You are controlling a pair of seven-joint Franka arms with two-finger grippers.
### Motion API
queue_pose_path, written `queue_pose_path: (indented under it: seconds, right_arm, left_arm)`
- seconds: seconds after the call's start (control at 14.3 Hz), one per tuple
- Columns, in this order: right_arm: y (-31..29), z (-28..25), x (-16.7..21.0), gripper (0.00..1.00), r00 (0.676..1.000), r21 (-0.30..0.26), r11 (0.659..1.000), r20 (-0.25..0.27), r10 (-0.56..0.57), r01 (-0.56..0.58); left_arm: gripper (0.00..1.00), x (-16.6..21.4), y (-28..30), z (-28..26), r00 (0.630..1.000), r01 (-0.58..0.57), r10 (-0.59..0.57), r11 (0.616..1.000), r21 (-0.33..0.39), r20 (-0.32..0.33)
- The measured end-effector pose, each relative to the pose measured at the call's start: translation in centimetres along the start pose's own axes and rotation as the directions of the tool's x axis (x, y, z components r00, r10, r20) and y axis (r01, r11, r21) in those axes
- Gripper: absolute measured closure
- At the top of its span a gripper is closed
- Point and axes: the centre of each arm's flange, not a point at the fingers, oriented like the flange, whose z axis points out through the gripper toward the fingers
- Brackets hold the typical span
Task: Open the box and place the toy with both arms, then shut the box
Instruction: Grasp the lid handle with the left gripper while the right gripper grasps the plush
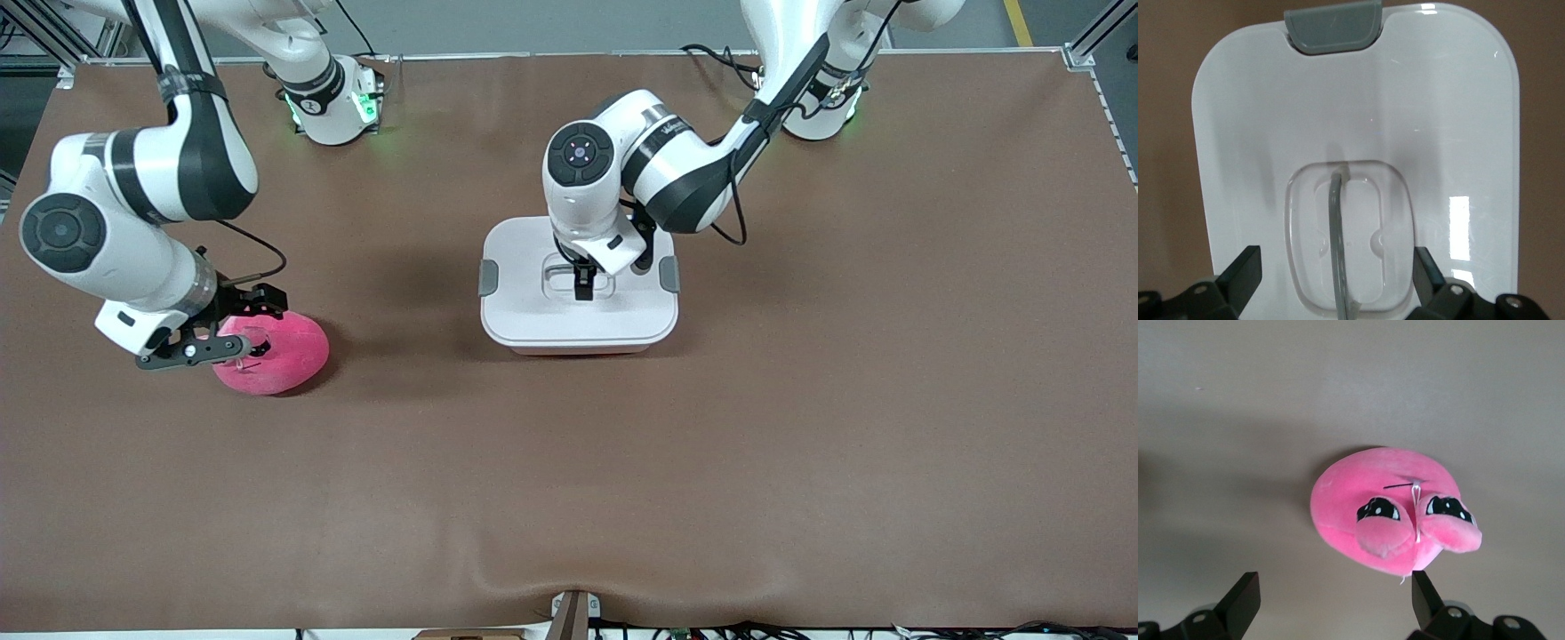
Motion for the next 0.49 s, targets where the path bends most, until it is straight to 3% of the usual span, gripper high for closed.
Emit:
queue_pose_path:
  seconds: [0.28,0.49]
  right_arm:
    - [0.4,1.2,0.1,0.0,0.998,-0.092,0.994,-0.031,-0.057,0.054]
    - [0.5,3.3,0.1,0.0,0.986,-0.113,0.983,-0.074,-0.15,0.142]
  left_arm:
    - [0.04,-0.8,-0.3,1.2,1.0,0.017,-0.017,1.0,0.0,0.004]
    - [0.35,-0.7,-0.1,1.4,1.0,0.022,-0.022,1.0,0.0,0.002]
